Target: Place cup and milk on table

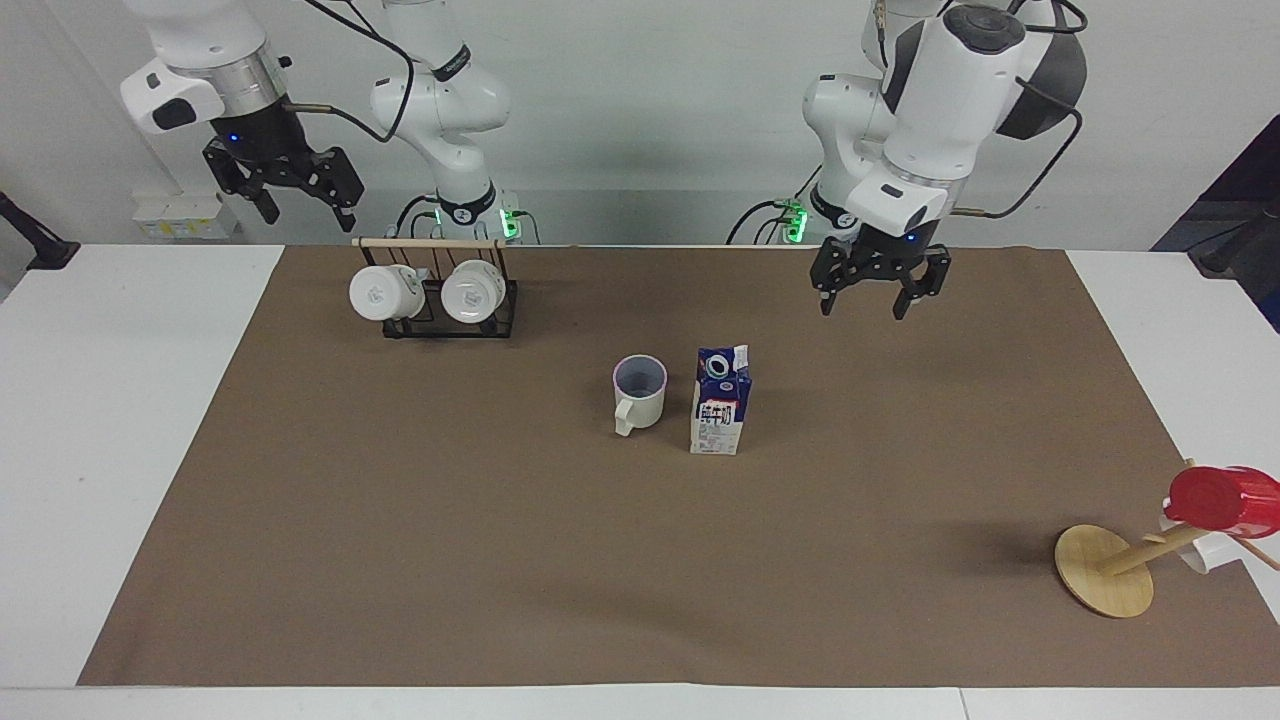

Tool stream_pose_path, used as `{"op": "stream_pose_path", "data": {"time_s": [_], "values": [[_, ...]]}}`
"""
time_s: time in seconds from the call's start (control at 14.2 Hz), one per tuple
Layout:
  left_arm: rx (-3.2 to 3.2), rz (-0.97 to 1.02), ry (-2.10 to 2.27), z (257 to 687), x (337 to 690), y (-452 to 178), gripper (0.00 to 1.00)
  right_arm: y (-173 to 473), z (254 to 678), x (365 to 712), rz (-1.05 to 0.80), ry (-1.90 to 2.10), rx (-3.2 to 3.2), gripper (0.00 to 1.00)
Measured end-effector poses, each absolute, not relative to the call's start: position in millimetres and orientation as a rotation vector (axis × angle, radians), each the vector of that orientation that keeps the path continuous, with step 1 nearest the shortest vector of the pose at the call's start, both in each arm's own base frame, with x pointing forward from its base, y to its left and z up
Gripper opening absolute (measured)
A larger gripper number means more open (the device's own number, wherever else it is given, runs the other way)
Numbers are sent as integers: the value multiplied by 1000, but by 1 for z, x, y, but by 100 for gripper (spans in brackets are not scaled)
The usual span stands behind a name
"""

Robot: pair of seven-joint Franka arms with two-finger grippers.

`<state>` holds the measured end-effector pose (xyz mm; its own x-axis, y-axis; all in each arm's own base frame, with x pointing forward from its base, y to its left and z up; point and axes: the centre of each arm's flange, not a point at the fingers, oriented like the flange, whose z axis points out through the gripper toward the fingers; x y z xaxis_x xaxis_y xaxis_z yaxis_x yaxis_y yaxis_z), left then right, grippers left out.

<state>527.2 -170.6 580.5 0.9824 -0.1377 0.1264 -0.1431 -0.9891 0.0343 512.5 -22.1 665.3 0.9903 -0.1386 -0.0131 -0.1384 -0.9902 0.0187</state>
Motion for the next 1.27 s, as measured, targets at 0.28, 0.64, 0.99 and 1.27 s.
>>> {"op": "stream_pose_path", "data": {"time_s": [0.28,0.64,0.99,1.27], "values": [[3101,145,-316,611,526,-93,100,-22,666,512,-21,-217,3116,100],[3109,130,-303,665,525,-59,100,-22,666,512,-21,-217,3116,100],[3119,75,-257,695,534,-38,100,-22,666,512,-21,-217,3117,100],[3121,43,-235,690,540,-30,100,-22,666,512,-22,-217,3117,100]]}}
